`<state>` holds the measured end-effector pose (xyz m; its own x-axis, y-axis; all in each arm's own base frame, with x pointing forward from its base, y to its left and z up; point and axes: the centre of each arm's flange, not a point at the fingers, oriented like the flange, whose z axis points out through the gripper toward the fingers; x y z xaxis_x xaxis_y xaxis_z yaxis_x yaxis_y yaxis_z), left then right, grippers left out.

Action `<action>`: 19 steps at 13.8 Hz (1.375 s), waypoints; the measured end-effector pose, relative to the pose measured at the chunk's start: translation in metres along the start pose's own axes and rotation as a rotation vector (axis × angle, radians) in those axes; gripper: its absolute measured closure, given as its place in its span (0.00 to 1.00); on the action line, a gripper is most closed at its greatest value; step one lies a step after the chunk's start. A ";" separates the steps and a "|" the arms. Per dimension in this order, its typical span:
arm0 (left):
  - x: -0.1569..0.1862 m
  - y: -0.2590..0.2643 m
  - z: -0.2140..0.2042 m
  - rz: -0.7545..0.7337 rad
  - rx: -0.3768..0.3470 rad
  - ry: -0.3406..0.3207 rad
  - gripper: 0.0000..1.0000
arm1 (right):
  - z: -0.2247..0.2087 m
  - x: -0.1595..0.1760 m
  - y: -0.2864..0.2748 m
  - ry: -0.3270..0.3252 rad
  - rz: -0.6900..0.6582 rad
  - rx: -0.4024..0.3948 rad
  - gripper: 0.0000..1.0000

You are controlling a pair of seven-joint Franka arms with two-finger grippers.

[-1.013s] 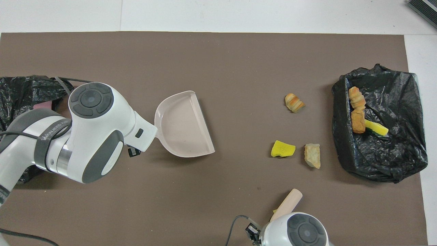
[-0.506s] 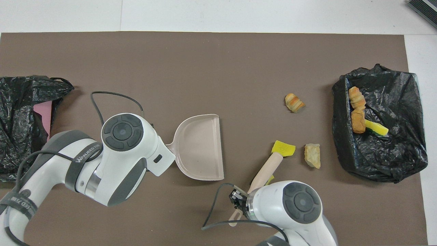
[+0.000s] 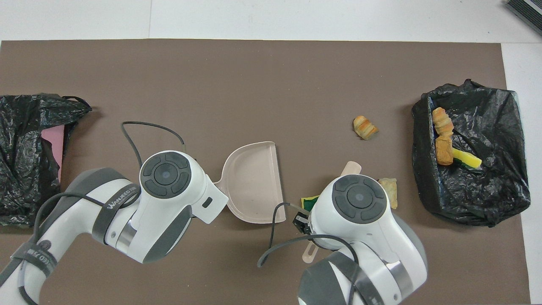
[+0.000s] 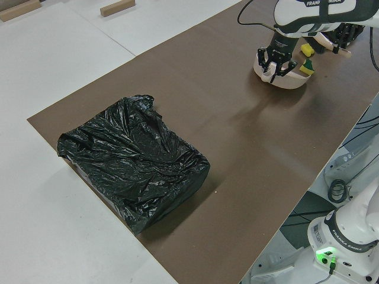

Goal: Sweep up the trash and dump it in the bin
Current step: 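Sweep the yellow sponges into the dustpan with the right gripper's brush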

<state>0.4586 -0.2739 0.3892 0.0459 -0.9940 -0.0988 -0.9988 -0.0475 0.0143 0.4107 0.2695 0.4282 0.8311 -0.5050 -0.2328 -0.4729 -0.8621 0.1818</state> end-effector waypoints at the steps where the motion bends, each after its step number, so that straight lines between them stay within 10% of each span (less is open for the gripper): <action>1: 0.000 0.000 0.001 0.000 -0.002 -0.001 0.68 | 0.002 0.013 0.013 0.006 -0.038 -0.052 0.74; 8: 0.004 0.025 0.021 -0.019 0.054 0.020 0.68 | 0.032 0.078 0.102 -0.010 -0.103 -0.225 0.74; 19: 0.038 0.069 0.017 -0.104 0.061 -0.005 0.68 | 0.074 0.080 0.137 -0.006 -0.317 -0.157 0.74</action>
<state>0.3907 -0.3132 0.3693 0.1491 -0.9836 -0.1014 -0.9880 -0.1439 -0.0570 0.3906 0.1083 0.3635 0.9276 -0.2142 -0.3062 -0.1410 -0.9595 0.2440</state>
